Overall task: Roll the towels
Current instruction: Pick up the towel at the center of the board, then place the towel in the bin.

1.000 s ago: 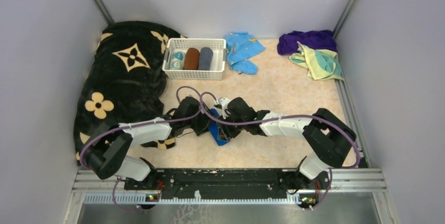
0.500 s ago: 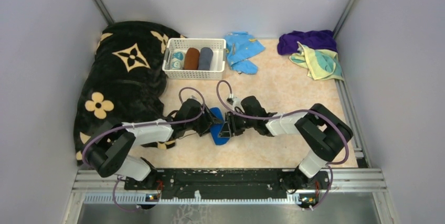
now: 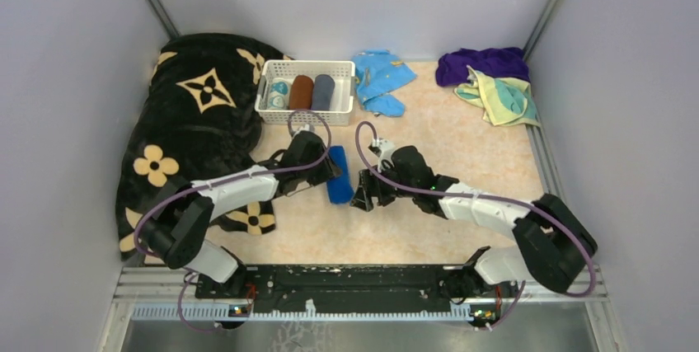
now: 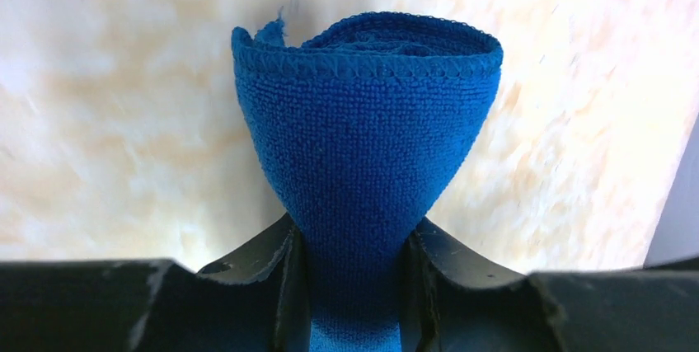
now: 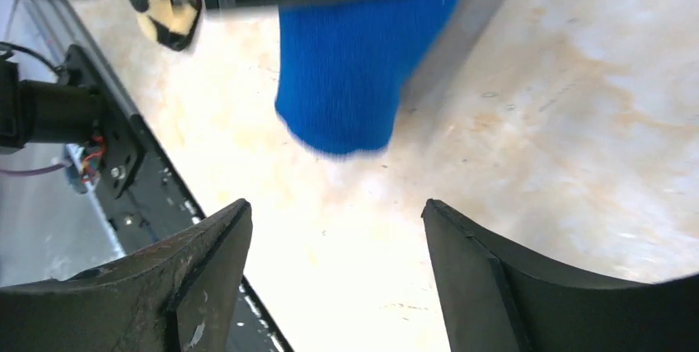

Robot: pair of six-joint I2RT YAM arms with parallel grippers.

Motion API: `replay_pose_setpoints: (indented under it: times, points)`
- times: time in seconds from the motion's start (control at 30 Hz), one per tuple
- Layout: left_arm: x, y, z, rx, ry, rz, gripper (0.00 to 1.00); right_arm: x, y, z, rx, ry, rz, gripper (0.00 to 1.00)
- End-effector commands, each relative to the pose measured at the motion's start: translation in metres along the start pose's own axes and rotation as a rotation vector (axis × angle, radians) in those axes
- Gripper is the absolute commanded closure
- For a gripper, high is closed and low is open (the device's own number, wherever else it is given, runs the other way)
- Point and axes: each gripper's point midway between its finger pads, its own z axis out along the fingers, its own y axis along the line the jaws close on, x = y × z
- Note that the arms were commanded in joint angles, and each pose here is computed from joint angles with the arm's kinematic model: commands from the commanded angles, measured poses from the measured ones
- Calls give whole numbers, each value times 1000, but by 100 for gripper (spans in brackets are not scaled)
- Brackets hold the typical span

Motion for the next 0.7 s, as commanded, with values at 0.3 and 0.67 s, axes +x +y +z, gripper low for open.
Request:
replay_pose_setpoints:
  times: [0.3, 0.67]
  points:
    - [-208, -85, -11, 265, -338, 306, 68, -37, -40, -51, 301, -208, -179, 20]
    - [-278, -117, 47, 532, -313, 367, 67, -27, -49, -54, 328, -194, -205, 20]
